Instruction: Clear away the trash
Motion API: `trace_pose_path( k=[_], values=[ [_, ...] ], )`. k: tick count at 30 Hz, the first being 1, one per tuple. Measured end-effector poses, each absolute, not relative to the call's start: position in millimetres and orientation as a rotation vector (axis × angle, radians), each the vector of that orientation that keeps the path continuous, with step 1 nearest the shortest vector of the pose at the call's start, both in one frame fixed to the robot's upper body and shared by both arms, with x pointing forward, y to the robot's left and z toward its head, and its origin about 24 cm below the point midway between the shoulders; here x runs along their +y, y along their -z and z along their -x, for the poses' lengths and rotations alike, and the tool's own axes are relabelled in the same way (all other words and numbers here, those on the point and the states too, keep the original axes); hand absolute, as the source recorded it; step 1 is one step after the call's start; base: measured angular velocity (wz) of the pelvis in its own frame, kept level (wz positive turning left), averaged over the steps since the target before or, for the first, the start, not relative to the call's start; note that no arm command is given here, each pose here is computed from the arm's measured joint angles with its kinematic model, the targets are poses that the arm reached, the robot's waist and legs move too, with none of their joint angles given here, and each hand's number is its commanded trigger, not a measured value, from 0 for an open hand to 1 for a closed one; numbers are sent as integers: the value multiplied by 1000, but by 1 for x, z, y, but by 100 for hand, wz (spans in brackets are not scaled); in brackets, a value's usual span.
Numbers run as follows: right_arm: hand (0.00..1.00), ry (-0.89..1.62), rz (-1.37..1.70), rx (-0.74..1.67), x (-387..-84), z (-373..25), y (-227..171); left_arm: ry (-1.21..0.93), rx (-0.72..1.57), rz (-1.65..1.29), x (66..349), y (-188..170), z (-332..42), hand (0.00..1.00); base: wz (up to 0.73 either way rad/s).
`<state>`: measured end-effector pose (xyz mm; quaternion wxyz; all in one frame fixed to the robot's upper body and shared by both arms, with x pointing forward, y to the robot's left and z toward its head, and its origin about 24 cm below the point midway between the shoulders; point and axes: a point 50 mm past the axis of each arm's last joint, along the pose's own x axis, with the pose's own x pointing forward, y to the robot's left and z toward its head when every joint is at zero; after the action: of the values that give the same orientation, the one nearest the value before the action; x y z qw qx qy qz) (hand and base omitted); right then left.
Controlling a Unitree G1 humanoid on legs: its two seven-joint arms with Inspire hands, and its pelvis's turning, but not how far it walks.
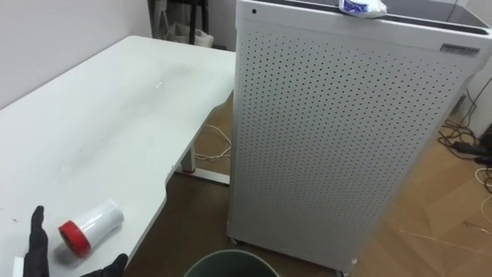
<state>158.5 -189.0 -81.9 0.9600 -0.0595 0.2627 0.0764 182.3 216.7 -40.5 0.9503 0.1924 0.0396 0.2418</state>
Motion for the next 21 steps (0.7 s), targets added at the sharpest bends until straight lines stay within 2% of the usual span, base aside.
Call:
trace_pose_path(
  k=[20,21],
  values=[
    [100,-156,129,540,-194,-159,81,-503,114,-427,222,45,-196,0,0],
    [100,-156,129,539,-194,-159,81,-504,113,-426,222,45,-196,3,0]
  ],
)
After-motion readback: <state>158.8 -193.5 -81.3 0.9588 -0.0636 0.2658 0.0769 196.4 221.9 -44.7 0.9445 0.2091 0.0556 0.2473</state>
